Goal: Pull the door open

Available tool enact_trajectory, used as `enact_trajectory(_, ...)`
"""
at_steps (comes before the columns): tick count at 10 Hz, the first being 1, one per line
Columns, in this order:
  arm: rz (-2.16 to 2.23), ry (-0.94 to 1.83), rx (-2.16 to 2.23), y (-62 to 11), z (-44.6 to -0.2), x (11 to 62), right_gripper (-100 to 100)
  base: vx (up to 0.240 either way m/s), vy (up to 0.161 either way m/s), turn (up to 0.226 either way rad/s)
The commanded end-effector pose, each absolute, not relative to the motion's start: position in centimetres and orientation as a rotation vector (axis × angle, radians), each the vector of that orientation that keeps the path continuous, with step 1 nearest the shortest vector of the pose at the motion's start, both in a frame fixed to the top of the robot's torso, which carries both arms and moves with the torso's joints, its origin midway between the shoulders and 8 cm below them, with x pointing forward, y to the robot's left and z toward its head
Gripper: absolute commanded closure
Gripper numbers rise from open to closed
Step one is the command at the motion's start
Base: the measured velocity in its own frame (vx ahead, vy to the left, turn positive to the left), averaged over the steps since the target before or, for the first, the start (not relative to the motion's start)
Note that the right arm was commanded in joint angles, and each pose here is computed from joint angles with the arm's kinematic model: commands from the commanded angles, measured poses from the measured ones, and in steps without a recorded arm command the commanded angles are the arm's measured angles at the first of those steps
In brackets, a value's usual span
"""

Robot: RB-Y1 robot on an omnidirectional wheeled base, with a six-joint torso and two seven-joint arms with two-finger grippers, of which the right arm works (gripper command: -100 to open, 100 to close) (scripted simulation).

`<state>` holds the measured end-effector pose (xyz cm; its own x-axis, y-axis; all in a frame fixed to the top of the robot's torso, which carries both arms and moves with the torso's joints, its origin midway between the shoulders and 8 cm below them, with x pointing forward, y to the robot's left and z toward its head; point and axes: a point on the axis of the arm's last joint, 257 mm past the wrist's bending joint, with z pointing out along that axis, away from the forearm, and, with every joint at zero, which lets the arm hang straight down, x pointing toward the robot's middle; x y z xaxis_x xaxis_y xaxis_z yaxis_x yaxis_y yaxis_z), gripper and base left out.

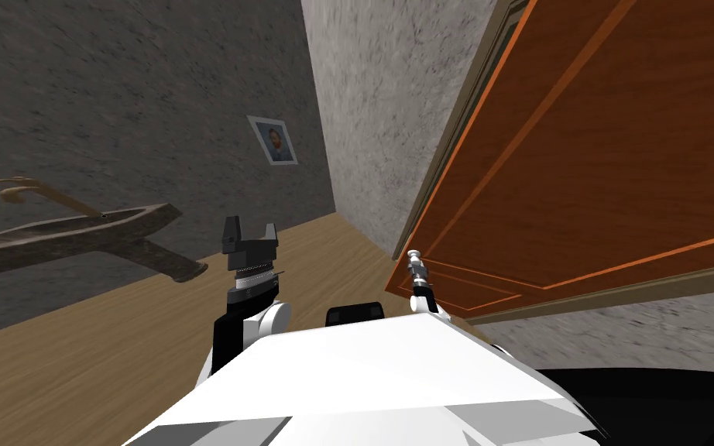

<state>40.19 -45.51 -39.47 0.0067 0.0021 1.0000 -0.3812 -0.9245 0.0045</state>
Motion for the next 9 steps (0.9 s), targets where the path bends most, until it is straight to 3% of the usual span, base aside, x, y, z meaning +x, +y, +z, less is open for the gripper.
enact_trajectory(1, 2.022, -0.374, 2.022, -44.9, -39.2, 40.5, 100, -0.224, -0.021, 0.078)
enact_trajectory(3, 2.020, -0.361, 2.039, -44.6, -39.5, 40.2, 100, -0.125, -0.008, 0.054)
enact_trajectory(9, 2.077, -0.278, 2.079, -43.2, -39.2, 40.0, 100, -0.213, -0.015, 0.079)
